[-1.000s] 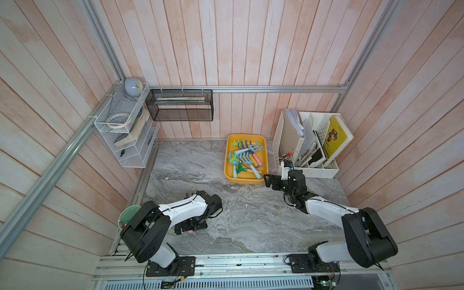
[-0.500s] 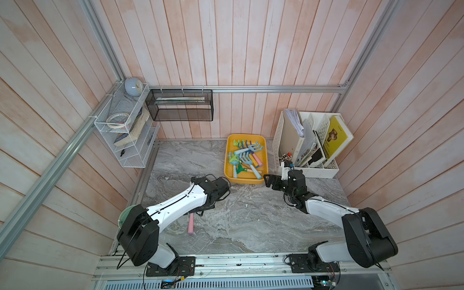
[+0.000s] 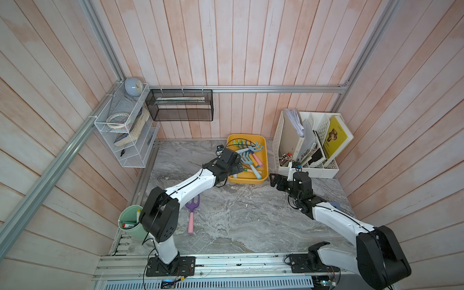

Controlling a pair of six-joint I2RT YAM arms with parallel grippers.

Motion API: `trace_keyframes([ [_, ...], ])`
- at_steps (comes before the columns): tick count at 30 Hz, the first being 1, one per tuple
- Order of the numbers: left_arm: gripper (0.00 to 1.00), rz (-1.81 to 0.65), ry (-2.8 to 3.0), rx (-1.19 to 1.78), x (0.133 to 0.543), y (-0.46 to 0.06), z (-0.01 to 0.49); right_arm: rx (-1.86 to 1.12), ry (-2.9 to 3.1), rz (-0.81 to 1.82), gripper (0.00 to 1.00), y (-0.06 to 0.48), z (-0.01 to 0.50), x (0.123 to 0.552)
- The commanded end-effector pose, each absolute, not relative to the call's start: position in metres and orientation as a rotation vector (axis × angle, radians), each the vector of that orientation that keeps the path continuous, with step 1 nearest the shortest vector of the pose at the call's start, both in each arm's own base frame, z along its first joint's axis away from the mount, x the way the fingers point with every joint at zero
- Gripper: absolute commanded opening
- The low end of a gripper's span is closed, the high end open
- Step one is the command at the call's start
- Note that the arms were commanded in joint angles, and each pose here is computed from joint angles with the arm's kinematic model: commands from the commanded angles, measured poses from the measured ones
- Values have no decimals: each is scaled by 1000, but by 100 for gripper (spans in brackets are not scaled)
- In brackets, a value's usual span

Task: Take the hand rake out of the storage box
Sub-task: Pick up the rake from the storage box.

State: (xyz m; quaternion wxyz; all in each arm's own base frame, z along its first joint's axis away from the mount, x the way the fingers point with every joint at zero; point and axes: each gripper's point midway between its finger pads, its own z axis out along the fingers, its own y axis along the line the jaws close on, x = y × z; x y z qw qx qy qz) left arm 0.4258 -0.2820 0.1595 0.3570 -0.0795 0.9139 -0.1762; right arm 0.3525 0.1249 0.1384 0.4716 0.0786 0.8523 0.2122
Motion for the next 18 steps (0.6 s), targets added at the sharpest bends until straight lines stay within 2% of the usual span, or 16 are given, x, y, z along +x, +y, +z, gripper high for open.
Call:
trace_keyframes([
  [1,100,-590,2339,-131,448,-333,155,241,2129,456,98,114,123,345],
  [4,95,-580,2375,-73,457,-364,136,242,2115,446,98,112,126,344],
  [10,78,-552,2427,-14,471,-398,99,237,2107,451,98,111,124,343],
  [15,69,-496,2461,0,476,-403,78,240,2102,444,98,108,122,343],
  [18,68,-462,2481,-10,478,-401,66,240,2101,453,98,108,120,343],
])
